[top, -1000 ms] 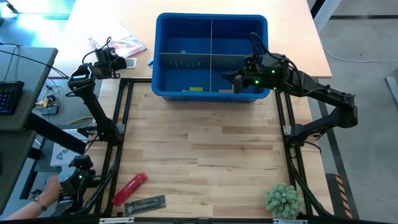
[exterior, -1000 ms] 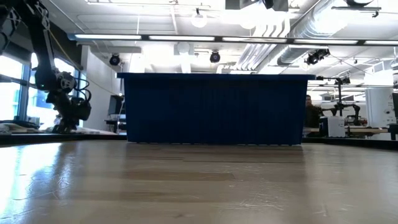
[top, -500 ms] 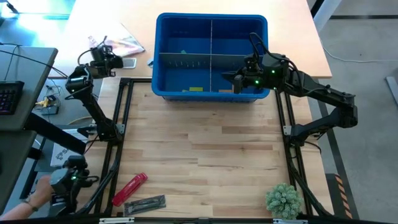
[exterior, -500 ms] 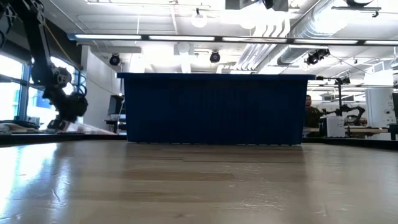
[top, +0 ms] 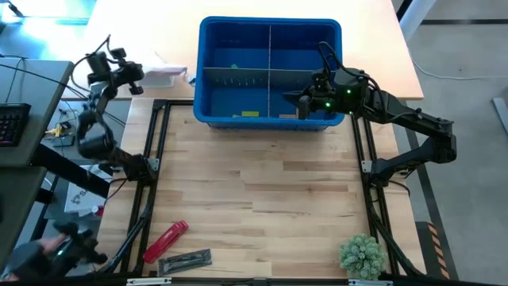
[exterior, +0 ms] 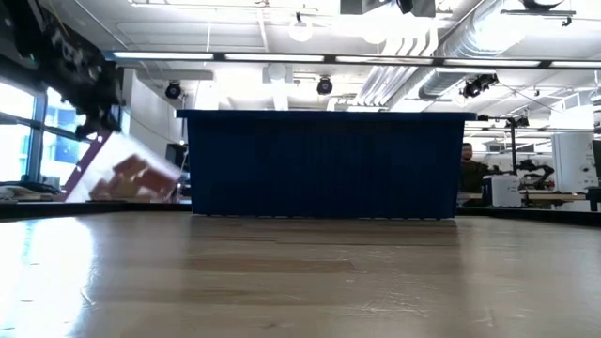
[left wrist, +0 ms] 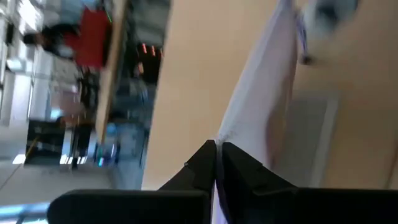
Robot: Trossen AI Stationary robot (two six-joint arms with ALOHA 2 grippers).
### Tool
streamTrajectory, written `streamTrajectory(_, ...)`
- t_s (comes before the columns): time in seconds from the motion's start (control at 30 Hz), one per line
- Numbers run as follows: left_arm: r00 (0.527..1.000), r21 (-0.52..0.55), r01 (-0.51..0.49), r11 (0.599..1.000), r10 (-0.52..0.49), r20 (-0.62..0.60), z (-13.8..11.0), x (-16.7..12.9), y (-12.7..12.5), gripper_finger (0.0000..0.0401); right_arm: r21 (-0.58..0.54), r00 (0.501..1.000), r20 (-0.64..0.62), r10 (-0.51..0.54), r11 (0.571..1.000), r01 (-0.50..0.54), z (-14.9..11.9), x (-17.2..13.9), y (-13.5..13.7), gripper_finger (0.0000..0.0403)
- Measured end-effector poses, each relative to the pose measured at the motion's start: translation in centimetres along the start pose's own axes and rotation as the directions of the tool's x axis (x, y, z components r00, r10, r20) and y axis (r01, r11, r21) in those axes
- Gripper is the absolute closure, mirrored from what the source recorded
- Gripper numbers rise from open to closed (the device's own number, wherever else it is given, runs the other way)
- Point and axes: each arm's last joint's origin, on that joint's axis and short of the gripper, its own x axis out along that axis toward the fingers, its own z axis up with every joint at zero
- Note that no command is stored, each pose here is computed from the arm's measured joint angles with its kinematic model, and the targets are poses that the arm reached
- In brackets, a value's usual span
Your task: Sort blocks
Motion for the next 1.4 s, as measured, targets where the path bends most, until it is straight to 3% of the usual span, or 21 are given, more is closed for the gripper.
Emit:
streamTrajectory(0.1, 0.993, -0.054, -0.037, 0.998, 0.043, 0.114, 1.9, -2.7, 1.2, 0.0401, 0.0, 1.0, 0.0, 0.0, 1.0, 0.0, 0.0, 0.0, 0.0, 0.0398)
streamTrajectory(0.2, 0.984, -0.028, -0.098, 0.995, 0.101, 0.149, 3.1, -4.5, 2.1, 0.0401, 0.0, 1.0, 0.0, 0.0, 1.0, 0.0, 0.0, 0.0, 0.0, 0.0398)
streamTrajectory(0.43, 0.969, -0.03, -0.19, 0.981, 0.193, 0.153, 4.2, -8.4, 3.8, 0.0401, 0.0, 1.0, -0.001, 0.0, 1.0, 0.0, 0.0, 0.0, 0.0, 0.0398)
streamTrajectory(0.7, 0.924, 0.046, -0.305, 0.951, 0.284, 0.257, 5.2, -13.5, 4.6, 0.0401, 0.0, 1.0, -0.003, -0.002, 1.0, 0.002, 0.0, 0.0, 0.0, 0.0398)
streamTrajectory(0.9, 0.871, 0.034, -0.348, 0.937, 0.31, 0.381, 6.1, -18.1, 4.4, 0.0401, -0.001, 1.0, -0.003, -0.002, 1.0, 0.002, 0.0, 0.0, 0.0, 0.0398)
streamTrajectory(1.1, 0.84, -0.051, -0.305, 0.951, 0.294, 0.456, 8.4, -22.2, 3.5, 0.0401, 0.0, 1.0, -0.004, -0.002, 1.0, 0.002, 0.0, 0.0, 0.0, 0.0398)
streamTrajectory(1.4, 0.852, -0.221, -0.189, 0.957, 0.272, 0.448, 11.5, -25.6, 2.0, 0.0401, 0.0, 1.0, -0.004, -0.002, 1.0, 0.002, 0.0, 0.0, 0.0, 0.0398)
